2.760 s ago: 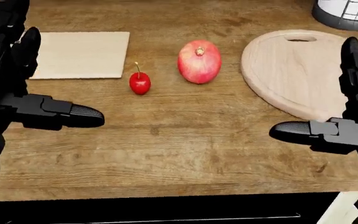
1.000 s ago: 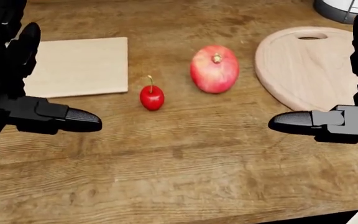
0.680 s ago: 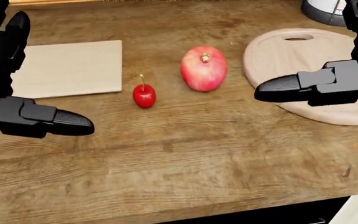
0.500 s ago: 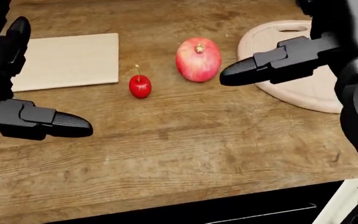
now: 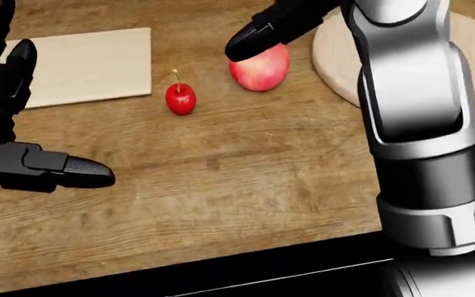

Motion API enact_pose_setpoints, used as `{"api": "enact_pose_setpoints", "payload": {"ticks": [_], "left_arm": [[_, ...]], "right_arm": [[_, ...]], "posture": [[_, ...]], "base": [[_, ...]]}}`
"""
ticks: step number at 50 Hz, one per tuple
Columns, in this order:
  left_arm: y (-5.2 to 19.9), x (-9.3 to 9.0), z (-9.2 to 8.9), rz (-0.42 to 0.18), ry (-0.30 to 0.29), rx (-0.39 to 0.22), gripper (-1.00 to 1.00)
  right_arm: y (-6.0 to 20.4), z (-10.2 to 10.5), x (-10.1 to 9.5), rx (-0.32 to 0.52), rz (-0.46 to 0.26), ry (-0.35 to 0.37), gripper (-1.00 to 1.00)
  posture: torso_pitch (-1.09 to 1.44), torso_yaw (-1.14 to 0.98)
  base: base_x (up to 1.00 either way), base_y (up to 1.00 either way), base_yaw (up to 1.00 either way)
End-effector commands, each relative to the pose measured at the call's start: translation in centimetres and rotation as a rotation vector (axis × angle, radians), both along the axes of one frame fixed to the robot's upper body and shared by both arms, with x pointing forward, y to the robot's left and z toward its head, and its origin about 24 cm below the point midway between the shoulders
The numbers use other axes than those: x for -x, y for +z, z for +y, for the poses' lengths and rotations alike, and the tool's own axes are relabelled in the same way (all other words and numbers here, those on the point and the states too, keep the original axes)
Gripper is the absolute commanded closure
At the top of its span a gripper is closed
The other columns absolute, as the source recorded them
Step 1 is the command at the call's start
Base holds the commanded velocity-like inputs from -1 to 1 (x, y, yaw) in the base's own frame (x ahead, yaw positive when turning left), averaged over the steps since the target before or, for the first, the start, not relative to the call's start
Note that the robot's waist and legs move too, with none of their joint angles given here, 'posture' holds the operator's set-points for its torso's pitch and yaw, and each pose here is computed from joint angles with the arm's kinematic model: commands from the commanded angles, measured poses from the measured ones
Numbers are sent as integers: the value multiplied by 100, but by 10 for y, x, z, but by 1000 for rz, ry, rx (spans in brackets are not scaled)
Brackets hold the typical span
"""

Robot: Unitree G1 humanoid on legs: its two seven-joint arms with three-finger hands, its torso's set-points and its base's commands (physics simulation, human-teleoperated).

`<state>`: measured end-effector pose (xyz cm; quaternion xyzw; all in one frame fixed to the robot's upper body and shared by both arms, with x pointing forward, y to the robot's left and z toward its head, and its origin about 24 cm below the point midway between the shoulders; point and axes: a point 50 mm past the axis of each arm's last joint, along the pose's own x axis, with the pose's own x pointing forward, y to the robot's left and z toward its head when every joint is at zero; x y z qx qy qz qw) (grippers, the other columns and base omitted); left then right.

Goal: Place the cherry and the pomegranate on separate cutting boards.

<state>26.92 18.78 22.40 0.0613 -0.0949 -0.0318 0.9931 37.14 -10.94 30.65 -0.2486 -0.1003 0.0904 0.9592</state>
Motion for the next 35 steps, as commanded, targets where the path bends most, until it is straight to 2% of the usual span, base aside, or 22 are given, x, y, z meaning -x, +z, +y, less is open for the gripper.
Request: {"api": "enact_pose_setpoints", "payload": {"ticks": [1, 3, 10, 26, 35], "left_arm": [[16, 6, 0, -95, -3, -13, -100], [17, 7, 1, -96, 1, -13, -100], [20, 7, 0, -101, 1, -15, -100], [23, 7, 3, -107, 8, -11, -100], [23, 8, 3, -108, 10, -10, -100]], "right_arm": [[23, 1, 4, 23, -112, 3, -100], [22, -1, -1, 75, -132, -15, -100], [12, 4, -12, 193, -128, 7, -100], [-3, 20, -26, 264, -61, 71, -100], [-12, 31, -22, 371, -19, 139, -100]], "posture": [[0, 0], [0, 0], [0, 0], [0, 0], [0, 0]], "base": [[0, 0, 0], [0, 0, 0], [0, 0, 0], [0, 0, 0], [0, 0, 0]]}}
